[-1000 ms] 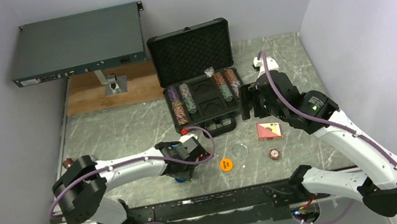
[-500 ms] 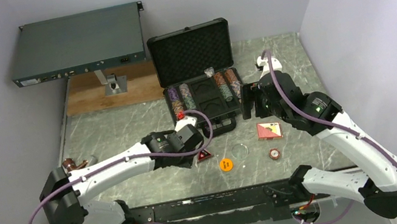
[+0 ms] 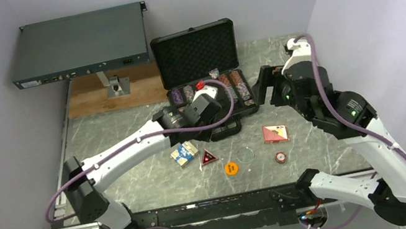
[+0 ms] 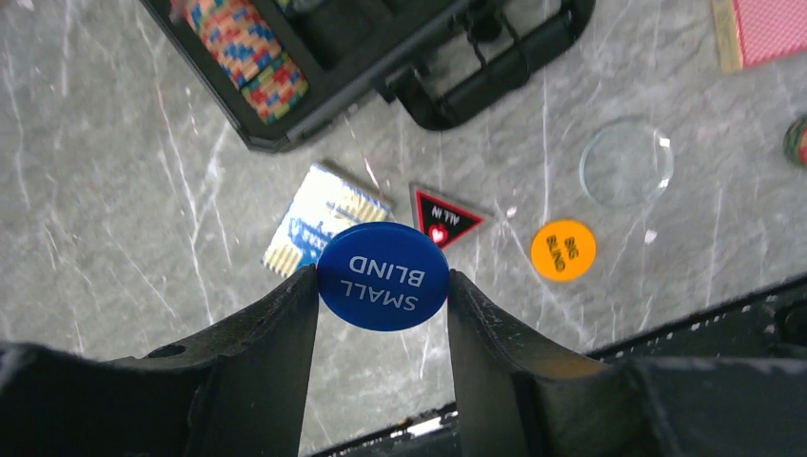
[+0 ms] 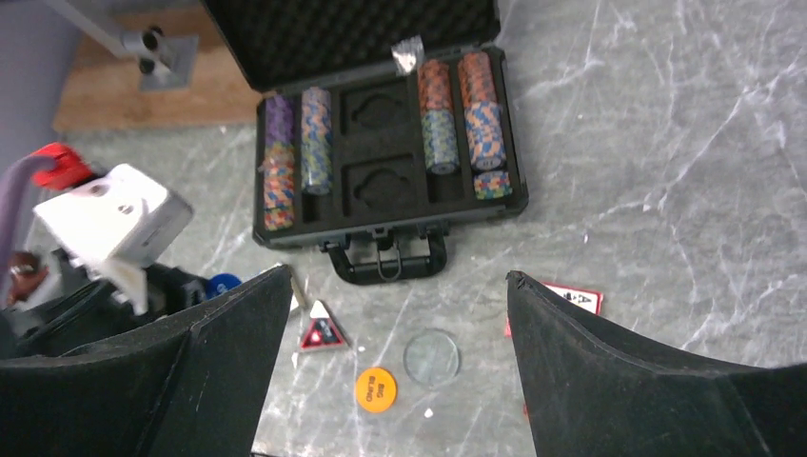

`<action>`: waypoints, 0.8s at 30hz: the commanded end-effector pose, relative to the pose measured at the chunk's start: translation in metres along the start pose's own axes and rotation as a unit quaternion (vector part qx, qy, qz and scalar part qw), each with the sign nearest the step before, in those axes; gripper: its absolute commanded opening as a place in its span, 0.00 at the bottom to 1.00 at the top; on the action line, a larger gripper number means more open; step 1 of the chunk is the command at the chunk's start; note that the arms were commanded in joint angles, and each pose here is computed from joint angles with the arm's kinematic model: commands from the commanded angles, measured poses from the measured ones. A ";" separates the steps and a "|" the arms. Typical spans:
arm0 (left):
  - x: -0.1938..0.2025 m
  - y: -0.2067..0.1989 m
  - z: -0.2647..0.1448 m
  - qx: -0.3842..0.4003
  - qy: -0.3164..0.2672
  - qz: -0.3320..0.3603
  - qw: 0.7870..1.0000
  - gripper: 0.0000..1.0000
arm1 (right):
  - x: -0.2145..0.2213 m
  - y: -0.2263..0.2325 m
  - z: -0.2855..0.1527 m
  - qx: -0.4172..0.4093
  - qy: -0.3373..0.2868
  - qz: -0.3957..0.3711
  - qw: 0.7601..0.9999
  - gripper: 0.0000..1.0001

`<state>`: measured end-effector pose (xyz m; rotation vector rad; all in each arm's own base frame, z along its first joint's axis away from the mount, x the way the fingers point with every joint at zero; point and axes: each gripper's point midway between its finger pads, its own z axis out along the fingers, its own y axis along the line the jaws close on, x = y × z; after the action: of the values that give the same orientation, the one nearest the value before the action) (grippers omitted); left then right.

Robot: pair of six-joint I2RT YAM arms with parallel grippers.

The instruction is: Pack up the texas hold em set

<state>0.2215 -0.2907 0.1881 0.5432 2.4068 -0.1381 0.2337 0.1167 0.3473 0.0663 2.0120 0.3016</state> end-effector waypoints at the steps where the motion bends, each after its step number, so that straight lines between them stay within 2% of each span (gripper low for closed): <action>1: -0.040 0.001 0.004 0.003 -0.017 -0.003 1.000 0.20 | -0.041 -0.004 -0.018 0.007 -0.070 0.031 0.997 0.86; 9: -0.090 -0.001 0.030 0.018 -0.026 -0.048 0.998 0.20 | -0.057 -0.004 -0.029 0.003 -0.091 0.042 0.995 0.87; 16: -0.107 0.006 0.079 0.038 -0.004 -0.098 0.994 0.19 | -0.063 0.001 -0.036 -0.013 -0.094 0.052 0.994 0.87; 24: -0.130 0.017 0.126 0.048 0.002 -0.123 0.991 0.20 | -0.060 0.009 -0.039 -0.035 -0.080 0.052 0.995 0.87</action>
<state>0.3705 -0.3335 0.1570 0.3070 2.5235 -0.2468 0.2291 0.1042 0.4034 0.1455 1.8695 0.3601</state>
